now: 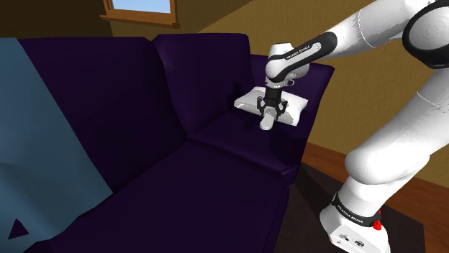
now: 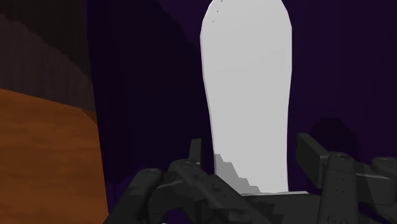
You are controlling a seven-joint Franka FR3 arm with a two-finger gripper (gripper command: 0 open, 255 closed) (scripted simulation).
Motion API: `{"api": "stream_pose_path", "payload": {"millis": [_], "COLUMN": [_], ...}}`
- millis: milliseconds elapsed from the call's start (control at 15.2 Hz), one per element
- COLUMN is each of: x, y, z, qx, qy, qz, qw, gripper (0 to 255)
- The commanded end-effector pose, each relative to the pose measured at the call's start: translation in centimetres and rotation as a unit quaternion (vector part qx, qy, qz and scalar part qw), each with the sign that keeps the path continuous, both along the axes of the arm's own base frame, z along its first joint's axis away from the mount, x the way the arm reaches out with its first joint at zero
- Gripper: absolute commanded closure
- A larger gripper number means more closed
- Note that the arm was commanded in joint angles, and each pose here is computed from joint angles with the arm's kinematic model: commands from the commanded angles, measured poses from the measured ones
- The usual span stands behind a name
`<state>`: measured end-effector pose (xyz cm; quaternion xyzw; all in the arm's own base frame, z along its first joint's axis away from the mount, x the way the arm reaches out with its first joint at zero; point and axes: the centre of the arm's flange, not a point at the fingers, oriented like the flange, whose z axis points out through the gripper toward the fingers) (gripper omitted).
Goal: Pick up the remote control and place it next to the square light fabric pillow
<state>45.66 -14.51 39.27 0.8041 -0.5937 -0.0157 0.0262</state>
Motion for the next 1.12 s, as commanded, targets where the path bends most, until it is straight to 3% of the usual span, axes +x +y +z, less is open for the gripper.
{"api": "stream_pose_path", "payload": {"millis": [0, 1056], "x": [0.1, 0.1], "y": [0.0, 0.0], "z": [-1.1, -9.1], "qx": [0.0, 0.0], "qy": [0.0, 0.0], "qz": [0.0, 0.0], "qw": [1.0, 1.0], "gripper": [255, 255]}}
